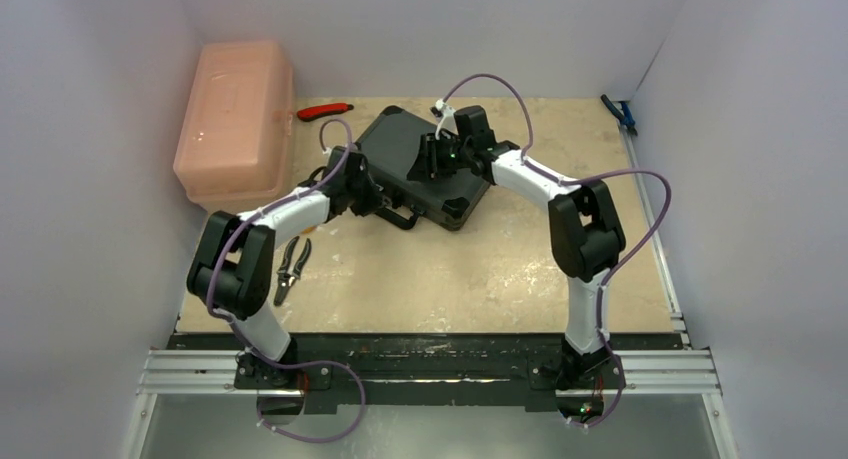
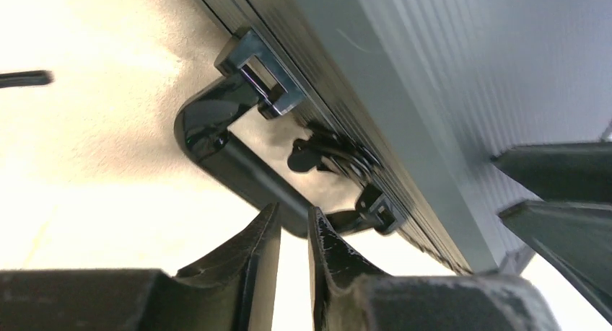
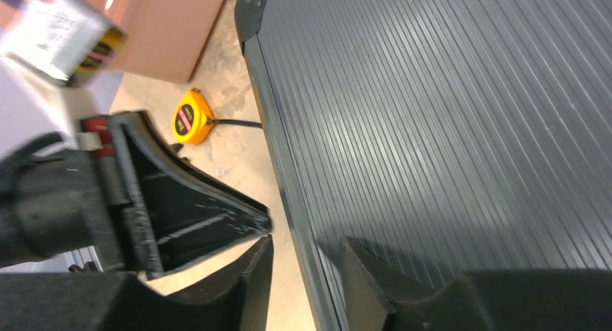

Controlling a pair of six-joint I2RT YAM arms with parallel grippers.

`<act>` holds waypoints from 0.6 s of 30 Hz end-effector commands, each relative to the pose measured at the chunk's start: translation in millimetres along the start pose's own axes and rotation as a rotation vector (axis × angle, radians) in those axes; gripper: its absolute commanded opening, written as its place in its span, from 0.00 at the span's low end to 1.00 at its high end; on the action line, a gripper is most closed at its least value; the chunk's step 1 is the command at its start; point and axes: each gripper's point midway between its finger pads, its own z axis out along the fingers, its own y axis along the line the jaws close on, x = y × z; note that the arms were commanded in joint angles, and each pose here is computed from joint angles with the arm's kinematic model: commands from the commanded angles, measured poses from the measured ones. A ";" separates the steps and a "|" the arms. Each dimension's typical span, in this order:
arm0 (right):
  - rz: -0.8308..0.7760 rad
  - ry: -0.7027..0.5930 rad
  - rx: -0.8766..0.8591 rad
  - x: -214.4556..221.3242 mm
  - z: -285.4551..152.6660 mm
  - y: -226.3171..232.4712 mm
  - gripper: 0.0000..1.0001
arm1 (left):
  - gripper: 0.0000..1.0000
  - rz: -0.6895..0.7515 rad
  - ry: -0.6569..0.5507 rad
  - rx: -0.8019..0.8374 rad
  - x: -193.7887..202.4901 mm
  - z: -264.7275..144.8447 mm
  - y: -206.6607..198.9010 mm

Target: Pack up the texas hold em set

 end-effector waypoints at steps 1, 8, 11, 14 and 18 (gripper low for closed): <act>0.020 0.084 0.112 15.8 -20.2 -4.2 0.49 | 0.23 0.081 -0.099 0.038 -20.8 -43.5 -17.2; -0.046 -0.065 0.080 -38.3 -65.6 40.6 0.74 | 0.35 0.173 -0.224 0.100 -39.5 -105.3 -32.9; -0.075 -0.134 0.042 -53.4 -86.6 62.3 0.82 | 0.45 0.223 -0.282 0.139 -43.9 -130.2 -37.8; -0.099 -0.205 0.004 -65.1 -107.6 81.6 0.90 | 0.59 0.251 -0.353 0.130 -49.8 -155.8 -33.0; -0.131 -0.295 -0.027 -77.3 -136.2 102.8 0.95 | 0.94 0.296 -0.433 0.145 -55.2 -192.0 -33.0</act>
